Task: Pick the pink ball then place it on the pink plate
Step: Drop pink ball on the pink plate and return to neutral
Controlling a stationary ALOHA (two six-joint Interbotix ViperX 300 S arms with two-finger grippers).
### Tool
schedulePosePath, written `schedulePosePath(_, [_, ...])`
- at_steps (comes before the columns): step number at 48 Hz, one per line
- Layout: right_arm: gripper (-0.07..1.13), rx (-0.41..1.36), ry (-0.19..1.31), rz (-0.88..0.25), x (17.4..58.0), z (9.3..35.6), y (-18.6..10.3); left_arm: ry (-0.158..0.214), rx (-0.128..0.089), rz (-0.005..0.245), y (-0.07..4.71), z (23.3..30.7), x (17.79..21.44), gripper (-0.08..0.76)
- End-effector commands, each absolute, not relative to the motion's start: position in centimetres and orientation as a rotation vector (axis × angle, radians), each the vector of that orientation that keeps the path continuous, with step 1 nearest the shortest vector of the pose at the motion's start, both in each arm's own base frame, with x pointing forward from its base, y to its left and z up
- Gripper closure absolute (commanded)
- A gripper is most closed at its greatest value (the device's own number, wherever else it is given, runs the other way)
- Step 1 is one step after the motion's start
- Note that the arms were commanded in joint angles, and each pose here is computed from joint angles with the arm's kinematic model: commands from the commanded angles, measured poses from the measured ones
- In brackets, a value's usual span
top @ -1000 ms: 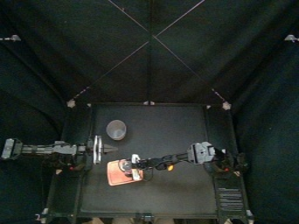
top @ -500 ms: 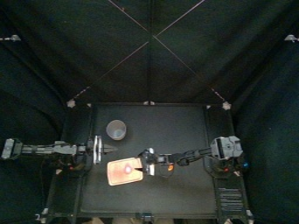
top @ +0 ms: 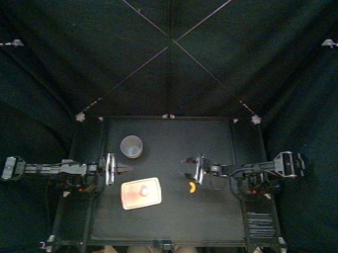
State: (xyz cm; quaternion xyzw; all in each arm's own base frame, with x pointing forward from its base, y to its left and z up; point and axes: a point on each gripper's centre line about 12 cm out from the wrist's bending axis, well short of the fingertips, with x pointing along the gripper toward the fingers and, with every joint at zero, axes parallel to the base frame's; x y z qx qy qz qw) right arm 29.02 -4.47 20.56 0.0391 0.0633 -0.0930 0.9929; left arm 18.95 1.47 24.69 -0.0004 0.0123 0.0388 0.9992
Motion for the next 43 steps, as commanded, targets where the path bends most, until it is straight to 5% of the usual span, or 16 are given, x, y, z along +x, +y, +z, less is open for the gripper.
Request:
schedulePosePath(1, [0.08,0.074,0.036,-0.209,26.4,22.7,-4.8,0.012,-0.003,0.084,1.6,25.02,19.07,0.615])
schedulePosePath(16, [0.08,0.064,-0.029,-0.197,20.5,23.9,-3.8,0.012,-0.002,0.085,1.61,25.02,19.07,0.615])
schedulePosePath(33, [0.08,0.11,0.112,-0.127,20.2,22.3,-2.2,0.009,0.0,0.084,1.6,25.14,19.1,0.615])
schedulePosePath(43, [0.08,0.106,0.078,-0.054,20.7,23.7,-0.8,0.013,0.026,0.077,1.53,25.02,19.08,0.618])
